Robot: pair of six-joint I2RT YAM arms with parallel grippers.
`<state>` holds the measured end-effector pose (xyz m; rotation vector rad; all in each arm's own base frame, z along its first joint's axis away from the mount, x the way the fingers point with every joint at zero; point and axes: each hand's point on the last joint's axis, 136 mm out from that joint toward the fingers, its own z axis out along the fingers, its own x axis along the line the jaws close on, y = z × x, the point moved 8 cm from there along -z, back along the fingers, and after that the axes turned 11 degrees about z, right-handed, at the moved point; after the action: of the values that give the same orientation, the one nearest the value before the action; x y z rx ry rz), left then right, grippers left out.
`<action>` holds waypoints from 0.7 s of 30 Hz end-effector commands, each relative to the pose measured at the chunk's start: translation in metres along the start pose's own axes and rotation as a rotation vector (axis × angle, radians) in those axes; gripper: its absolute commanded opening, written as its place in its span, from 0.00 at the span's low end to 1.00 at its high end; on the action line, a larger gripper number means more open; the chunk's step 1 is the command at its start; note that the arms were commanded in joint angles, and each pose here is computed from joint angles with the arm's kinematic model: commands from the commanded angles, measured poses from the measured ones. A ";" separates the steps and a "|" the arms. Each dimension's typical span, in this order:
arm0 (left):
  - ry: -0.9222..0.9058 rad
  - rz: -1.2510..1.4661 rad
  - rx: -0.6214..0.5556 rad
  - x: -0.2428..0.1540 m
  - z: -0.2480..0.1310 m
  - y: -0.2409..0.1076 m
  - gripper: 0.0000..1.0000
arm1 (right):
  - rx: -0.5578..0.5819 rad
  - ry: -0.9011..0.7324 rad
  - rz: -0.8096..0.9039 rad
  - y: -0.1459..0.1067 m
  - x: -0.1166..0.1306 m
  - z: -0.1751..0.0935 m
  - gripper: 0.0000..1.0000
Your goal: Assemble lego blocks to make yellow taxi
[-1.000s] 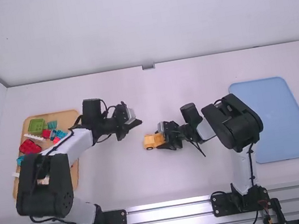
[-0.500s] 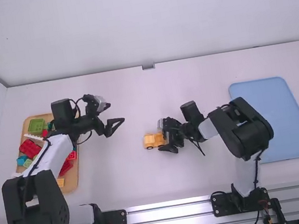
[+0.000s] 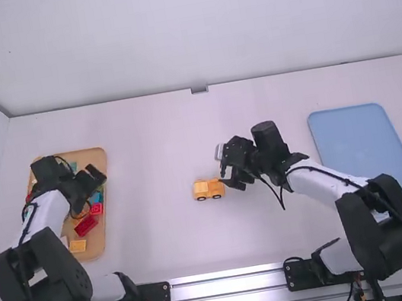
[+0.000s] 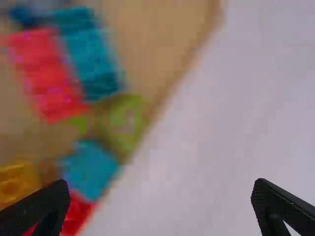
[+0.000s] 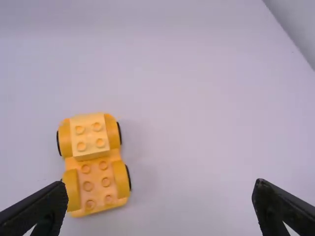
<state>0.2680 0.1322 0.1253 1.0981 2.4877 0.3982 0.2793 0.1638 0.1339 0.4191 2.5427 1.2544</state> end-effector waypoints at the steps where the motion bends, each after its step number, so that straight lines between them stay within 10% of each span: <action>1: 0.187 -0.290 -0.086 0.027 -0.011 0.008 0.99 | -0.001 -0.022 -0.010 0.003 -0.001 -0.003 0.99; 17: 0.471 -0.343 0.048 0.078 -0.027 -0.014 0.99 | -0.058 -0.067 -0.051 0.013 -0.008 -0.003 0.99; 21: 0.364 -0.364 0.127 0.092 -0.024 -0.020 0.81 | -0.076 -0.081 -0.069 0.017 -0.011 -0.004 0.99</action>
<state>0.1868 0.1814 0.1132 0.6075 3.0507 0.4265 0.2913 0.1659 0.1471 0.3652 2.4232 1.2608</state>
